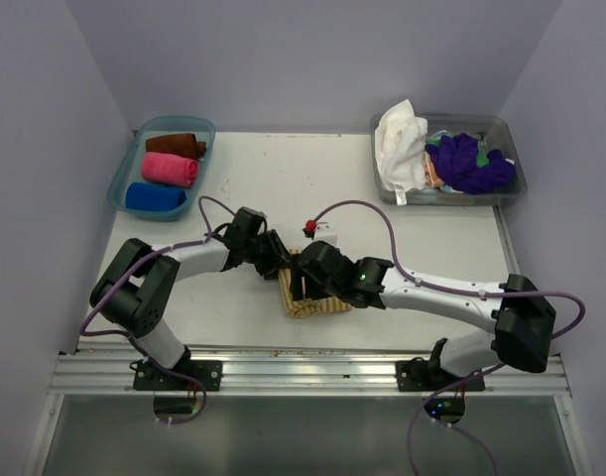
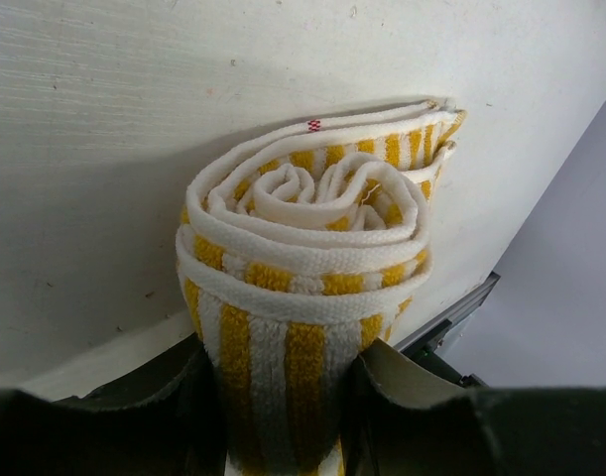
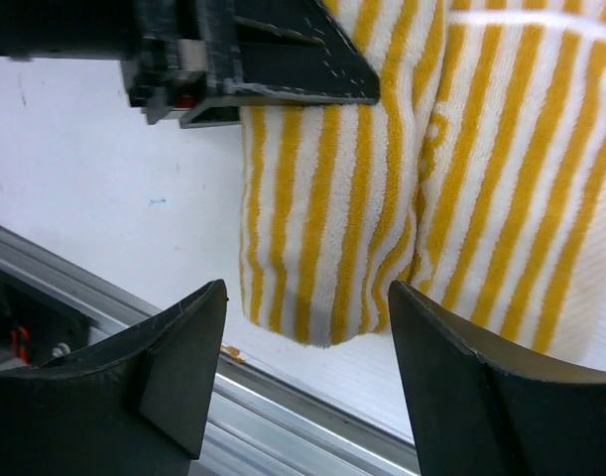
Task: Roll the towels
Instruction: Roll the towel
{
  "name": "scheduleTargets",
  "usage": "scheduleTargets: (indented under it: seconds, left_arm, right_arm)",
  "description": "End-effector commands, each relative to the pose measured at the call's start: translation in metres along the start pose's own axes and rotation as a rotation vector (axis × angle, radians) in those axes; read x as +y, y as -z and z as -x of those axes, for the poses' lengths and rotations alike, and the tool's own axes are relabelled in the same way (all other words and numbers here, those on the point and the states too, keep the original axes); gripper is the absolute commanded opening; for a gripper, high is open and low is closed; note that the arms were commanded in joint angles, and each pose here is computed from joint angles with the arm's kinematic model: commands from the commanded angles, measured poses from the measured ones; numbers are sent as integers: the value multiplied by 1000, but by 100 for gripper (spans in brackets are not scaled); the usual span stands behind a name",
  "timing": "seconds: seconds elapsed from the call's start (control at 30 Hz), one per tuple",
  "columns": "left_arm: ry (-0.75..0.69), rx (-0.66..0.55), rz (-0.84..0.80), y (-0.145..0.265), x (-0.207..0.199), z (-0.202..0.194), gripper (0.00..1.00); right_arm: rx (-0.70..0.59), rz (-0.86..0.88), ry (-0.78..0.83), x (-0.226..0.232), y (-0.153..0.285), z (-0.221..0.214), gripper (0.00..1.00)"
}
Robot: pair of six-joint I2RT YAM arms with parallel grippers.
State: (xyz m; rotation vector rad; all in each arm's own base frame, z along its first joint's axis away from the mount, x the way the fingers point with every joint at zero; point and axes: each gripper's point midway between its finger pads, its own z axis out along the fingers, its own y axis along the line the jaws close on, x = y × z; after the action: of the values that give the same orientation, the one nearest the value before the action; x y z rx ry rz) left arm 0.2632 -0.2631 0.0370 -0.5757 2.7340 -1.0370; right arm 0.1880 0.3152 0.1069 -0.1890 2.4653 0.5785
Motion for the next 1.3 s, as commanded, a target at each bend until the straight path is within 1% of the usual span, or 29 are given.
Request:
scheduleTargets:
  seconds: [0.0,0.07,0.1,0.13,0.17,0.2,0.23,0.27,0.3,0.33,0.37,0.47,0.67,0.8,0.93,1.1,1.27]
  left_arm:
    - [-5,10,38,-1,4,-4,43]
    - [-4,13,41,-2,5,-5,43]
    - [-5,13,40,-2,4,-5,43]
    - [-6,12,39,-1,4,-5,43]
    - [-5,12,44,-2,5,-5,43]
    - [-6,9,40,-1,4,-4,43]
    - [-3,12,45,-2,5,-5,43]
    - [-5,11,43,-1,4,-4,43]
    - [-4,10,45,-2,4,-4,43]
    - [-4,11,44,-2,4,-4,43]
    - [-4,11,44,-2,4,-4,43]
    - [-3,14,50,-2,5,-5,43]
    - [-5,16,50,-2,4,-5,43]
    - [-2,17,54,-3,6,-5,43]
    - [0,18,56,-2,7,-6,43]
    - [9,21,76,-3,16,-8,43]
    - [14,19,83,-5,20,-9,43]
  right_arm:
    - [-72,-204,223,-16,17,14,70]
    - [-101,-208,299,0,21,24,69]
    - [-102,-252,370,1,17,18,69]
    - [-104,-262,432,7,17,19,70]
    - [-125,-263,462,19,18,26,70]
    - [-134,-280,520,25,20,22,71]
    - [-118,-311,600,26,12,16,73]
    - [-137,-303,631,42,14,17,77]
    - [-129,-329,676,42,15,14,78]
    - [-133,-389,733,39,6,12,79]
    - [-146,-390,750,48,7,14,80]
    - [-161,-430,842,56,2,5,82]
    - [-173,-502,939,54,-12,-6,84]
    - [-165,-594,998,39,-25,-16,87]
    - [-166,-644,992,26,-35,-26,87]
    - [-182,-700,970,10,-40,-30,82]
    - [-252,-745,925,8,-34,-20,77]
